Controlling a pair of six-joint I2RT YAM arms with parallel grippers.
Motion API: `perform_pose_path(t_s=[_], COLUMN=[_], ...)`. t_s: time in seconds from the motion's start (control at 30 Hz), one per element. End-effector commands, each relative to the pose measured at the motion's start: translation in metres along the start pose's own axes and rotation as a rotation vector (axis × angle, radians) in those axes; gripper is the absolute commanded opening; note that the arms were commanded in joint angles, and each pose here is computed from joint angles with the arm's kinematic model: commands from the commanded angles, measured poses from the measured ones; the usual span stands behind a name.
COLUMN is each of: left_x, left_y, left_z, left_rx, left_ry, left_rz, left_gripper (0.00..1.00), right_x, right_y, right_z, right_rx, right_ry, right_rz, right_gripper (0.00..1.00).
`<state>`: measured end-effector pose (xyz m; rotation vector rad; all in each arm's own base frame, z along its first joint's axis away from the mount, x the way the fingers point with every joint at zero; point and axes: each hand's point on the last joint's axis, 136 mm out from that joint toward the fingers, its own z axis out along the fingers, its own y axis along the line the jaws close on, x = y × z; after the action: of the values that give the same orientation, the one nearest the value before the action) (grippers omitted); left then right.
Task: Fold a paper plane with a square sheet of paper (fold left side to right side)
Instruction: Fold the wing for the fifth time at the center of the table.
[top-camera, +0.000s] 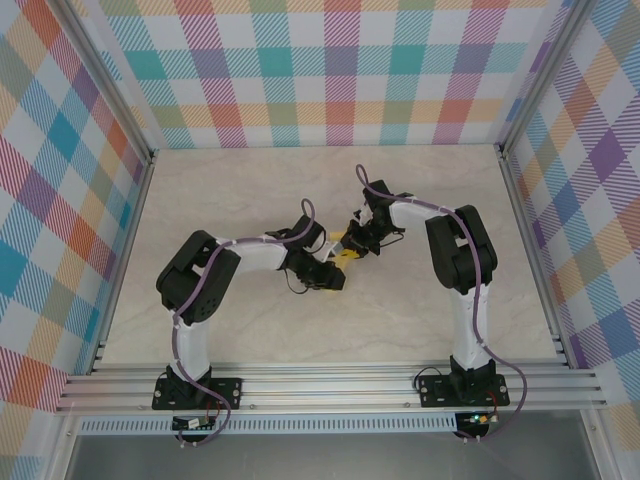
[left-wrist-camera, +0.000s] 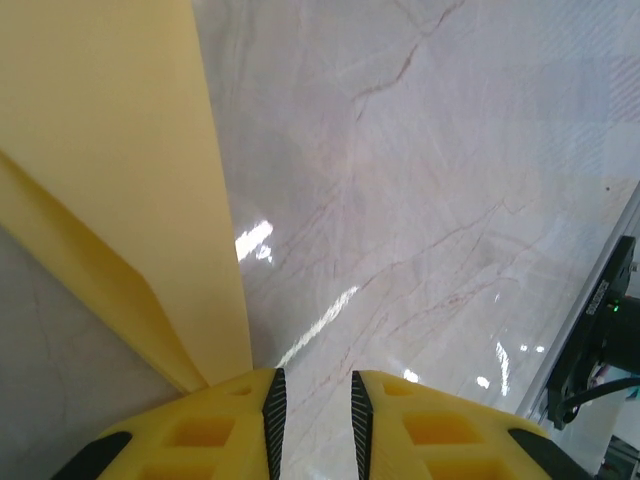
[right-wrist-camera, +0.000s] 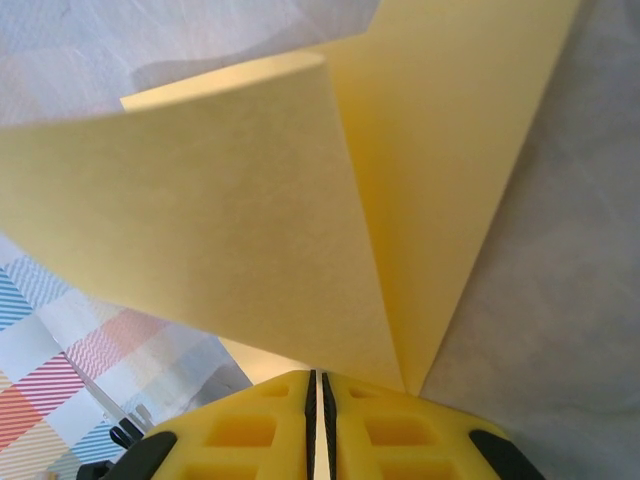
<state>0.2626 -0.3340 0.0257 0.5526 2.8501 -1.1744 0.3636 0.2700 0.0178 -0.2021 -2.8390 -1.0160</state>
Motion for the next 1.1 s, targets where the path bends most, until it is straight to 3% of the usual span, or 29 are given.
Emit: perform_pose_path(t_s=[0.0,0.23,0.5,0.83,1.07], left_x=[0.049,0.045,-0.016,-0.036,-0.027], left_y=[-0.003,-0.015,-0.042,-0.022,0.000], left_z=[0.001,-0.007,-0.054,-0.025,-0.009], left_rx=[0.004,0.029,0.102,0.078,0.009], left_ry=[0.154,0.122,-0.112,-0.093,-0.058], left_rz=[-0.058,-0.037,-0.015,-0.043,-0.079], left_gripper=[0.26,0.26,0.27,0.27,0.26], right_x=[-0.001,-0.001,-0.001,-0.001,-0.003], right_y=[-0.027,-0.027,-0.027,-0.027,-0.020], right_z=[0.013,0.013,0.013,0.014,0.013], right_rx=[0.086,0.085,0.084,0.081,0.052], right_ry=[0.010,0.010,0.010,0.012,0.003], right_rz=[0.035,0.032,0.031,0.033,0.024], right_gripper=[0.12,0.13,0.12,0.12,0.12])
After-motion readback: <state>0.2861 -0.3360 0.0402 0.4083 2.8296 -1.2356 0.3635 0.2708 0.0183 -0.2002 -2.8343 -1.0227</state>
